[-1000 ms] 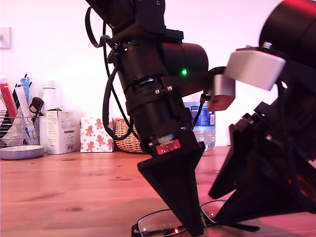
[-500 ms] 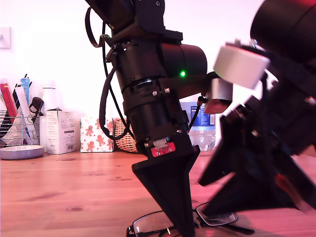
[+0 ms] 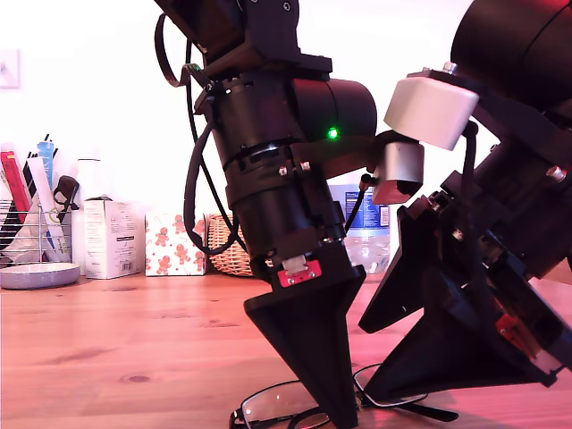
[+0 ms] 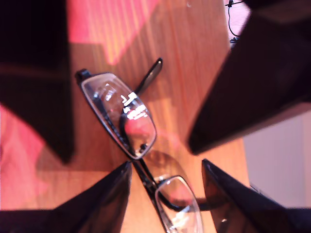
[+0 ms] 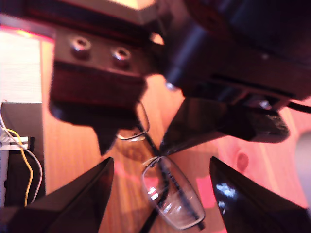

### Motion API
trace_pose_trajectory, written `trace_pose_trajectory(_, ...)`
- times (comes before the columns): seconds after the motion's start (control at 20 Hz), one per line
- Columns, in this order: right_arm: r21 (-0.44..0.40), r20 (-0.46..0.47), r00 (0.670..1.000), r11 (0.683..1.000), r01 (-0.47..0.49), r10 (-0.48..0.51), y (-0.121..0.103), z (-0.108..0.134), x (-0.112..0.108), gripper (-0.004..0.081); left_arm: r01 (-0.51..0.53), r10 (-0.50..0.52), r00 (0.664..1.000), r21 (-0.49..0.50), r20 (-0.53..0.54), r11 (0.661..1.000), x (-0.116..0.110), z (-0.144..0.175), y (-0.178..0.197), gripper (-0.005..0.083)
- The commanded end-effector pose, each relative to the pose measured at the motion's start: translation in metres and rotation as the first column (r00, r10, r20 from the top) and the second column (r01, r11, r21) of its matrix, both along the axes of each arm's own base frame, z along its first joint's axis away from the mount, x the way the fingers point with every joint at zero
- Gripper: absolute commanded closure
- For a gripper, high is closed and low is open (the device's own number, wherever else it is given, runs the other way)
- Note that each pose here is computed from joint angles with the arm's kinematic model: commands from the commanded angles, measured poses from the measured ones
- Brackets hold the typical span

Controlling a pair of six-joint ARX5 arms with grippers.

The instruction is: Pick up the glasses and close them, then place them back on the table

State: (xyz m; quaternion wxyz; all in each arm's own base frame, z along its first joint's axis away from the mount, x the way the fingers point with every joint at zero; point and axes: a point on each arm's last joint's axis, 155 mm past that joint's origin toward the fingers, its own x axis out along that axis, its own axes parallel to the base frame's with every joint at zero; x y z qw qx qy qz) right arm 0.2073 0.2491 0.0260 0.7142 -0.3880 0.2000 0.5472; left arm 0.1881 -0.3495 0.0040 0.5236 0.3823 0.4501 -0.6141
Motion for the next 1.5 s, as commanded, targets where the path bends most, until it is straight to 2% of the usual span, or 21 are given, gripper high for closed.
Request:
trace_pose_trajectory(0.0, -0.004, -0.011, 1.000, 1.000, -0.003, 0.003, 0.001, -0.001, -0.001, 0.0200, 0.007, -0.006, 1.000, 0.022, -0.019, 1.000, -0.005, -0.012, 0.004, 0.0359)
trace_pose_trajectory(0.25, -0.041, -0.061, 0.998, 0.999, -0.008, 0.005, -0.001, -0.021, -0.005, 0.0200, -0.001, 0.000, 1.000, 0.032, 0.031, 0.999, 0.005, -0.014, 0.004, 0.0359)
trace_pose_trajectory(0.45, -0.032, -0.050, 0.999, 0.999, -0.008, 0.006, 0.002, -0.021, -0.002, 0.0200, -0.006, 0.004, 0.999, 0.045, 0.052, 0.999, 0.009, -0.015, 0.006, 0.0359)
trace_pose_trajectory(0.65, -0.036, -0.056, 0.998, 0.999, -0.008, 0.006, 0.002, -0.023, -0.002, 0.0200, -0.004, 0.002, 0.999, 0.046, 0.043, 0.999, 0.007, -0.014, 0.007, 0.0359)
trace_pose_trajectory(0.8, -0.069, -0.087, 0.996, 0.998, -0.012, 0.005, -0.003, -0.035, -0.006, 0.0200, 0.006, -0.007, 0.999, 0.045, 0.031, 0.999, 0.002, -0.014, 0.006, 0.0359)
trace_pose_trajectory(1.0, -0.102, -0.067, 0.998, 0.994, -0.026, 0.019, -0.009, -0.042, -0.002, 0.0200, 0.024, -0.024, 1.000, 0.059, 0.007, 0.998, -0.008, -0.014, 0.008, 0.0359)
trace_pose_trajectory(1.2, -0.118, -0.089, 0.996, 0.993, 0.010, -0.020, -0.021, -0.045, 0.003, 0.0200, 0.057, -0.057, 0.998, 0.059, -0.006, 0.997, -0.016, -0.010, 0.008, 0.0361)
trace_pose_trajectory(1.45, -0.129, -0.095, 0.993, 0.990, 0.063, -0.075, -0.034, -0.047, 0.013, 0.0200, 0.053, -0.053, 0.999, 0.053, -0.001, 0.997, -0.015, -0.003, 0.010, 0.0362)
